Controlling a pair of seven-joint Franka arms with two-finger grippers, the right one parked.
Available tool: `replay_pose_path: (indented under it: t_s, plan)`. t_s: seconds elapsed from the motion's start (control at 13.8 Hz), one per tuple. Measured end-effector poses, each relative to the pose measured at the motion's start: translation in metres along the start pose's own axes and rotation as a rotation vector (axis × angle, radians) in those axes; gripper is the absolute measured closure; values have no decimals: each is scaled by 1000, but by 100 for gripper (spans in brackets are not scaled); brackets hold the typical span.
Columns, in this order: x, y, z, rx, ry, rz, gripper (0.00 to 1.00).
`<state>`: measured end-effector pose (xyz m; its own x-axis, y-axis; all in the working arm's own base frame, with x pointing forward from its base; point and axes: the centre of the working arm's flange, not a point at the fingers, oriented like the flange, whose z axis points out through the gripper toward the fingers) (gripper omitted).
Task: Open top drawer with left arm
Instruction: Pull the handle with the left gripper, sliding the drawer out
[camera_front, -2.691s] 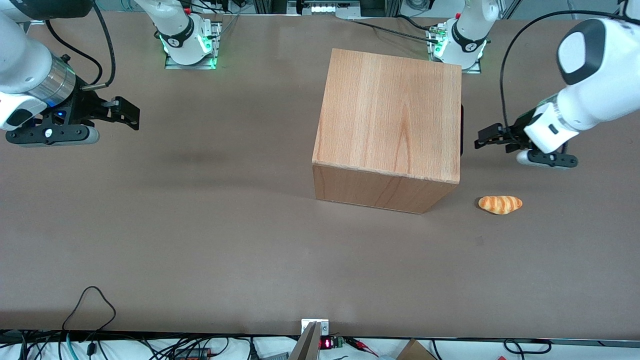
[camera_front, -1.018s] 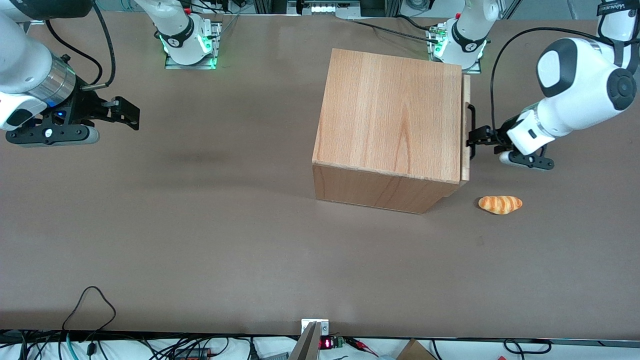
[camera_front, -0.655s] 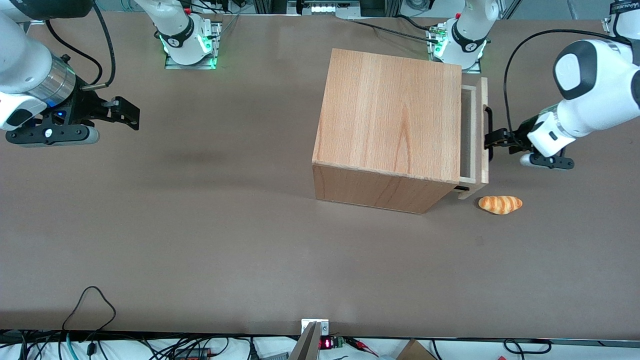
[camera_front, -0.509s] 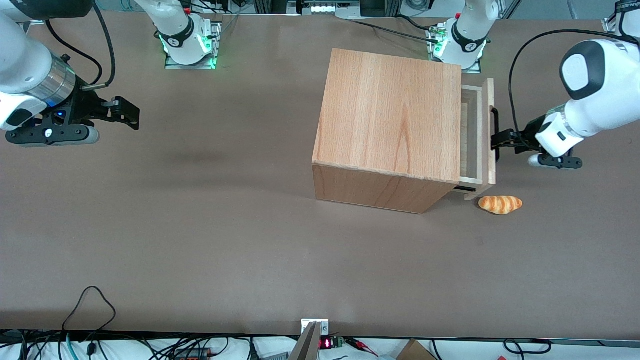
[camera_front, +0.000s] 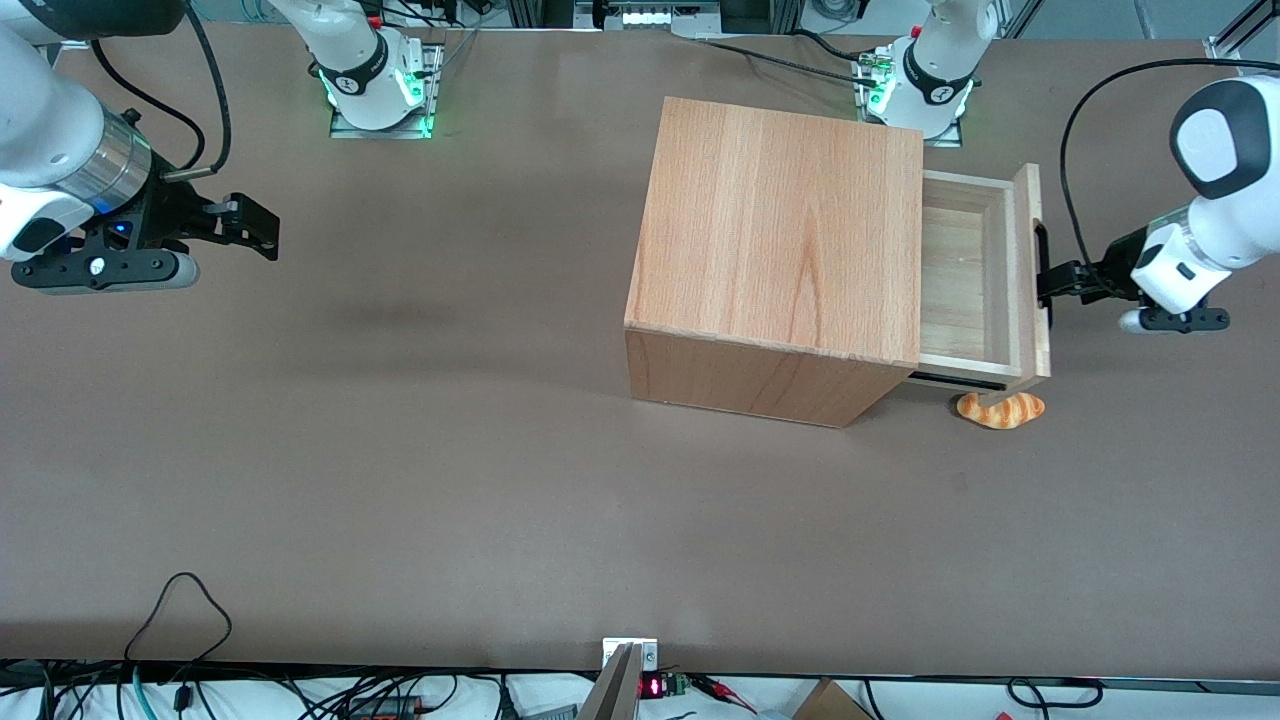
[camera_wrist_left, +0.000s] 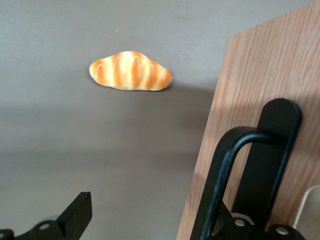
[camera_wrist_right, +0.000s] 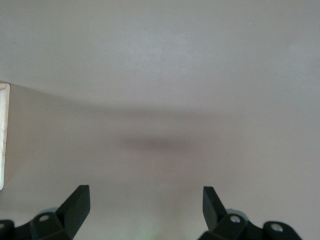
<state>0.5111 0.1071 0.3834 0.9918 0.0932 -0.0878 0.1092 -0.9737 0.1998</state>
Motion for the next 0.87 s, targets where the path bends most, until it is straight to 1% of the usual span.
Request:
replay_pose_path:
  t_s: [0.22, 0.29, 0.58, 0.73, 0.87]
  plan:
    - [1, -32, -6, -9, 11, -30, 0]
    - [2, -43, -7, -16, 6, -47, 0]
    - [13, -78, -15, -59, -50, -87, 0]
    - [18, -89, -33, -76, -69, -96, 0]
    - [20, -96, -61, -87, -73, -99, 0]
